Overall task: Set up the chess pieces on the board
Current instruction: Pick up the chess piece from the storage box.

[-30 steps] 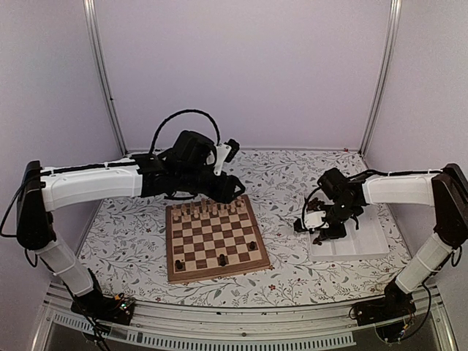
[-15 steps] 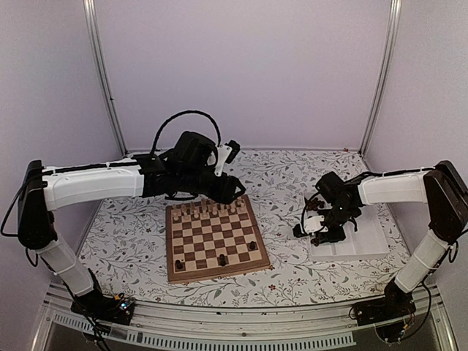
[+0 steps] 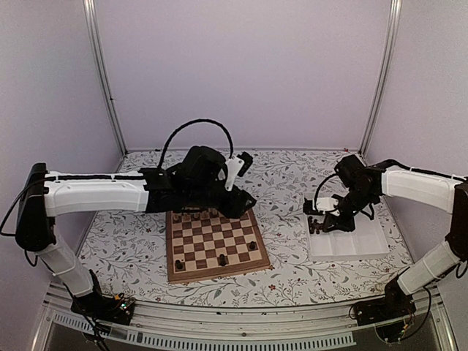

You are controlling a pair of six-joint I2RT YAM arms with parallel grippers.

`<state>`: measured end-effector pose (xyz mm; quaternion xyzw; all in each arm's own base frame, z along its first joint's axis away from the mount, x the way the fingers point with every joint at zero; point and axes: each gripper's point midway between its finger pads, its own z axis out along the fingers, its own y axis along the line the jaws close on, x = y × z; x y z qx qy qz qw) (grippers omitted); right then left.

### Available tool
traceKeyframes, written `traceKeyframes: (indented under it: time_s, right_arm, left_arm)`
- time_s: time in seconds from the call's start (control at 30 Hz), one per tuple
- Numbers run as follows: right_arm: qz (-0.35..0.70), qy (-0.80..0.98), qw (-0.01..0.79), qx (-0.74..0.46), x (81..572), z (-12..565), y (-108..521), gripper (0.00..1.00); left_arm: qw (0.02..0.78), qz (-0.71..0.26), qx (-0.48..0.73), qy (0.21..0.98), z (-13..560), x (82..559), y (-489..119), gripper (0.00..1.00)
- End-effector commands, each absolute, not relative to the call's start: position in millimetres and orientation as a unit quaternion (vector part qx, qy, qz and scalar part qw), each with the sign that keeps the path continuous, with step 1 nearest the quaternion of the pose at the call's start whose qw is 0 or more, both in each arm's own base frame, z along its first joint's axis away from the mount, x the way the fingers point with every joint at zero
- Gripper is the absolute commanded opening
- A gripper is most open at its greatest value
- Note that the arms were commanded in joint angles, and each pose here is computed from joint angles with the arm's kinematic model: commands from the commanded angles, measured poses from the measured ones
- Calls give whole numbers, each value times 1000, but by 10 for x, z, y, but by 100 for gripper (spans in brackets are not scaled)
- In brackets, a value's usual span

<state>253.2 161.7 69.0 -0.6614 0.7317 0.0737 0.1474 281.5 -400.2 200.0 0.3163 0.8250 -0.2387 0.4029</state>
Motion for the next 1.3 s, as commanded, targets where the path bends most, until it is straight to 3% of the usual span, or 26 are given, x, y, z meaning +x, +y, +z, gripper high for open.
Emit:
traceKeyframes:
  time_s: [0.0,0.27,0.47,0.7,0.93,1.27]
  right_arm:
    - [148,751,199,-612,2455,1119,1815,5]
    - [264,725,284,-569,2440,1746,2219,5]
    - [325,681,348,-557,2443,2321,2433,4]
    - [359,653,386,-543,2480,2731,2549,3]
    - [375,651,386,-536,2437,2785,2561,3]
    - [380,646,388,-537,2361,2804,2543,4]
  left_arm:
    - [452,-263,352,776,2166,2538,-4258,55]
    - [479,-359,354,719,2202,2359,-4610,55]
    - [530,-473,315,629,2534,2209,-4687,57]
    - [566,-538,305,545,2782,2041,-4805,57]
    - [567,-557,301,526,2841,2015,-5053,57]
    - [567,-552,271,548,2857,2201,-5195,49]
